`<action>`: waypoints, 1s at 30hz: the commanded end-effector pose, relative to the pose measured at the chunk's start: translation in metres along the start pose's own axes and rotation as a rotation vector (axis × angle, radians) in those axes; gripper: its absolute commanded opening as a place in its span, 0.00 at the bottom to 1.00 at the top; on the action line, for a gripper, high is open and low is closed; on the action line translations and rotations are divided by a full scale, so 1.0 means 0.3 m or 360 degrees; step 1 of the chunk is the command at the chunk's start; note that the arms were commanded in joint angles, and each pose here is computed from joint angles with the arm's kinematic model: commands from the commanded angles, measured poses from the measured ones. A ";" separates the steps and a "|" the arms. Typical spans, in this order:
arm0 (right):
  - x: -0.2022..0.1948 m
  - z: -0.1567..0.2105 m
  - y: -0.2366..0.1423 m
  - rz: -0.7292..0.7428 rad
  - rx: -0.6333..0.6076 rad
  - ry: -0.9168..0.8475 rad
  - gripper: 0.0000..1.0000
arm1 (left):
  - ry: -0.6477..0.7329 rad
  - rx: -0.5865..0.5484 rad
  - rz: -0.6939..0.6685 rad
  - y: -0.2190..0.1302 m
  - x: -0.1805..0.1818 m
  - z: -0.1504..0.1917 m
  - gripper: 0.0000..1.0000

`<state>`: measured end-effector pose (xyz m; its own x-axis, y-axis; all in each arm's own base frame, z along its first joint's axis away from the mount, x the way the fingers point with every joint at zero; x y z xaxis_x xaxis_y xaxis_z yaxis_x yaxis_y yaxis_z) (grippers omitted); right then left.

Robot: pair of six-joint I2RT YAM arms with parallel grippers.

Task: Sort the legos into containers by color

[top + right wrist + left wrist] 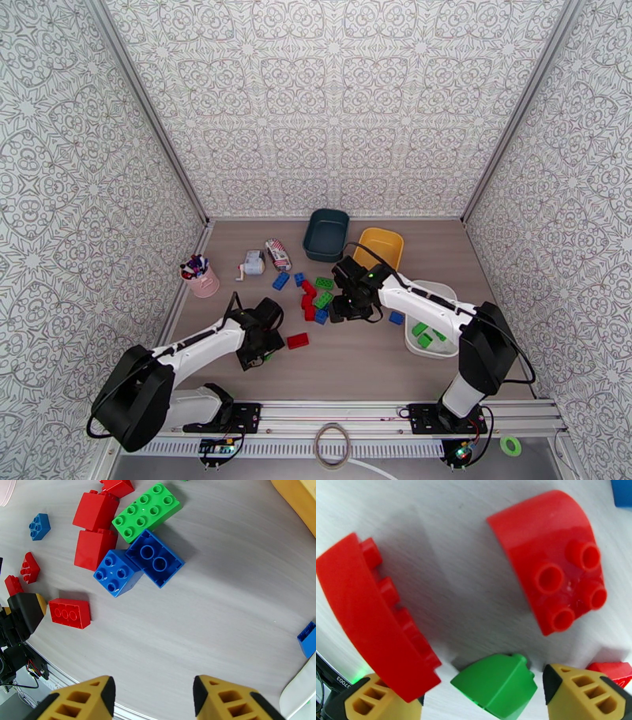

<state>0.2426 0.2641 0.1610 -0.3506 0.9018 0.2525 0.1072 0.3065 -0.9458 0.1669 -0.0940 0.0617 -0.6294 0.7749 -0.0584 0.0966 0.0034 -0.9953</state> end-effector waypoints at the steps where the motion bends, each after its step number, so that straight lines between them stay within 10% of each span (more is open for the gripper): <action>1: -0.008 0.003 -0.002 0.0021 -0.0004 0.0025 0.57 | 0.0011 0.0022 0.0114 0.005 -0.049 0.021 0.80; 11: -0.004 0.001 0.011 0.0009 0.0012 0.0016 0.55 | 0.0005 0.0002 0.0156 0.005 -0.084 0.025 0.71; 30: -0.012 0.018 -0.001 0.0003 -0.0005 0.0037 0.56 | 0.0182 -0.0079 -0.0016 -0.026 -0.084 -0.090 0.84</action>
<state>0.2398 0.2613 0.1548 -0.3435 0.9062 0.2464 0.0951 0.2946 -0.9509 0.1918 -0.0969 0.0677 -0.5863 0.8092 -0.0376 0.1073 0.0316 -0.9937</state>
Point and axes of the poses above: each hand's point on the last joint's axis, 136 mm out from that joint toward the fingers, its own y axis out along the fingers, its own x axis along the line the jaws close on, z = x × y, the point moved 5 cm from there along -y, back along the fingers, and after that the axes turned 6 degrees about -y, right-handed, at the moved point
